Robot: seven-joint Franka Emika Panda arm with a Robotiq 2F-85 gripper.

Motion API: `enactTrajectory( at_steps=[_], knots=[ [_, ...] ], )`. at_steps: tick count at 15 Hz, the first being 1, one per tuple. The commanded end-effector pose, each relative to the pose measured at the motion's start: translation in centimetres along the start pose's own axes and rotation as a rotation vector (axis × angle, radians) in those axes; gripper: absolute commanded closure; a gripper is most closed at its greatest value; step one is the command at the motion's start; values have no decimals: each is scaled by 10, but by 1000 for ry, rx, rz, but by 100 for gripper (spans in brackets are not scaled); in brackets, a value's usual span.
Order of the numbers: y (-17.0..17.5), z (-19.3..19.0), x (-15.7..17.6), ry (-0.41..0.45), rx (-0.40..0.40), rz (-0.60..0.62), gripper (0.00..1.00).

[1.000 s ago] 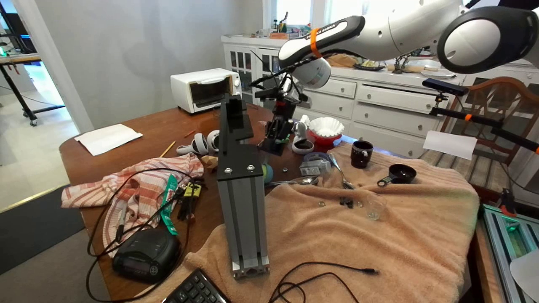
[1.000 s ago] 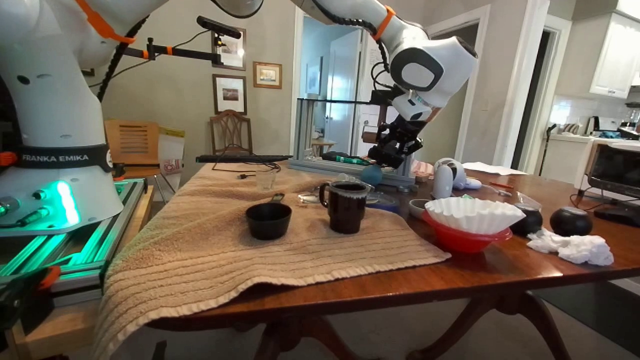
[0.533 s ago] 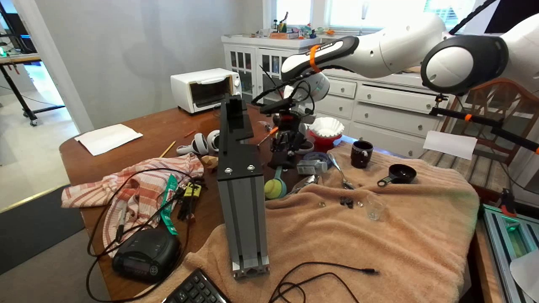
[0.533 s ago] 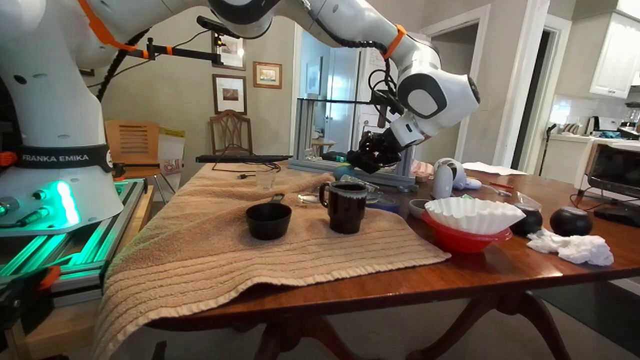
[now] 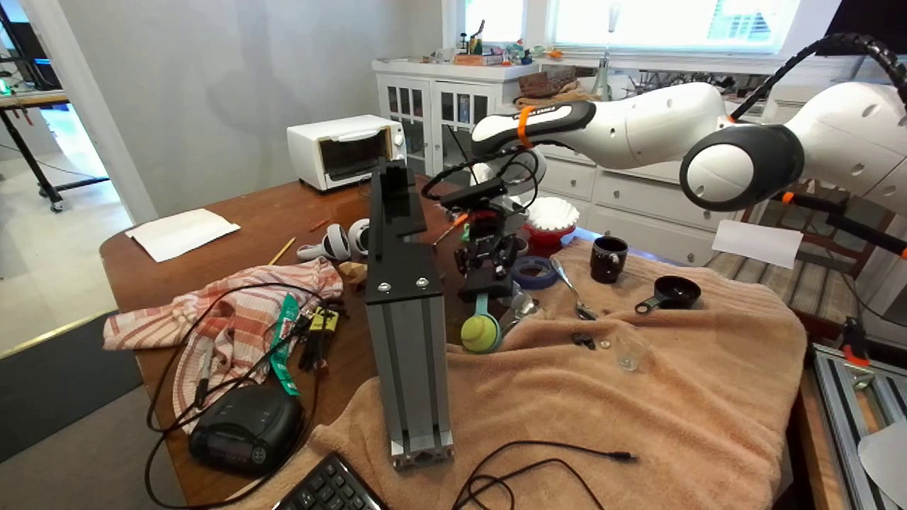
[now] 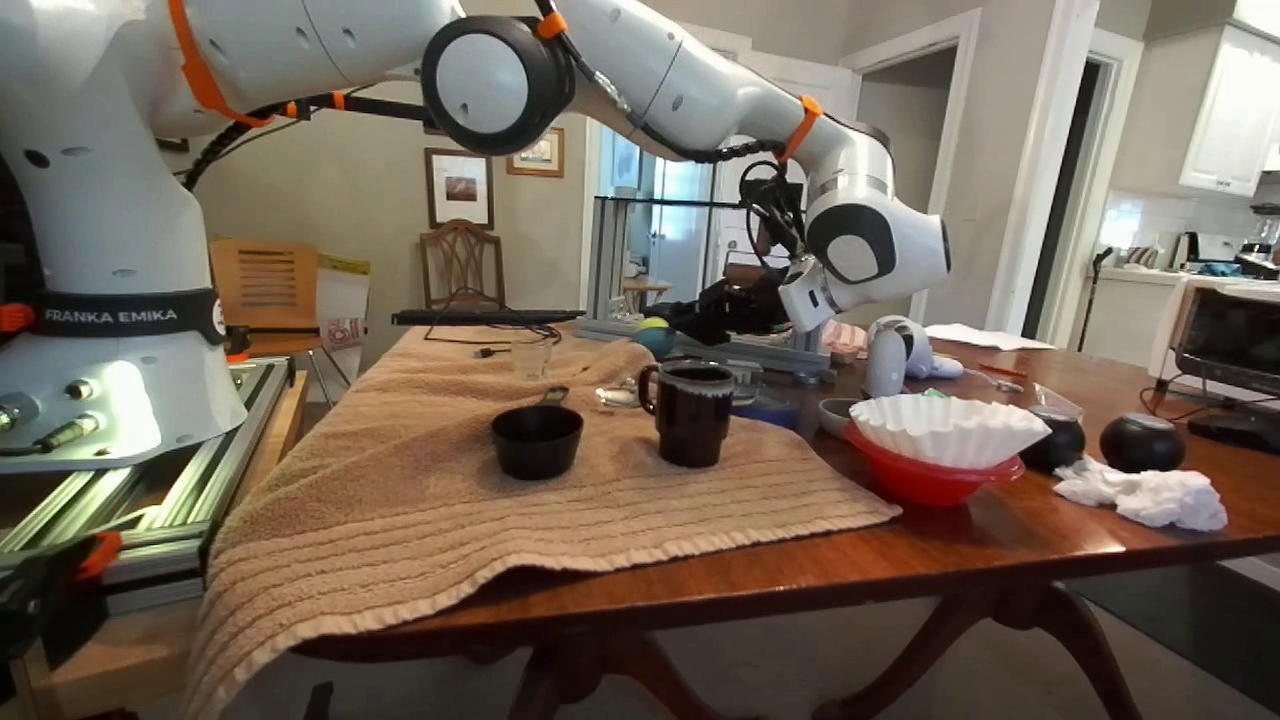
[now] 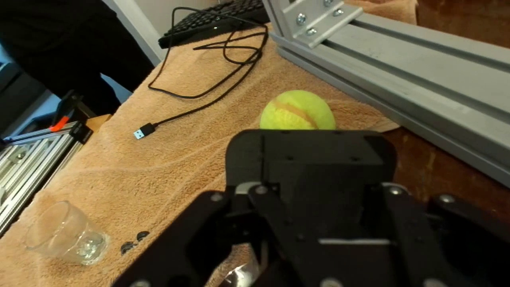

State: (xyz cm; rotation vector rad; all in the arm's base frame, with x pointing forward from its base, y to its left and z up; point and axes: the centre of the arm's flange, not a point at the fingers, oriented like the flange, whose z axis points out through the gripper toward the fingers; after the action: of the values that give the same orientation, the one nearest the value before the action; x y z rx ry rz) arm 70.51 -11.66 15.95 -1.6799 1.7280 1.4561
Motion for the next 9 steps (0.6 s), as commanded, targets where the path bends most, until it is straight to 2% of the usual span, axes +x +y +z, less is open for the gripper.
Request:
enactTrajectory(
  at_steps=[1,5,9],
  knots=[
    [-43,-18,7,-22,-95,-63,78],
    [-36,-25,2,-43,-139,-114,78],
    [-24,-40,-14,-48,-147,-191,78]
  ],
)
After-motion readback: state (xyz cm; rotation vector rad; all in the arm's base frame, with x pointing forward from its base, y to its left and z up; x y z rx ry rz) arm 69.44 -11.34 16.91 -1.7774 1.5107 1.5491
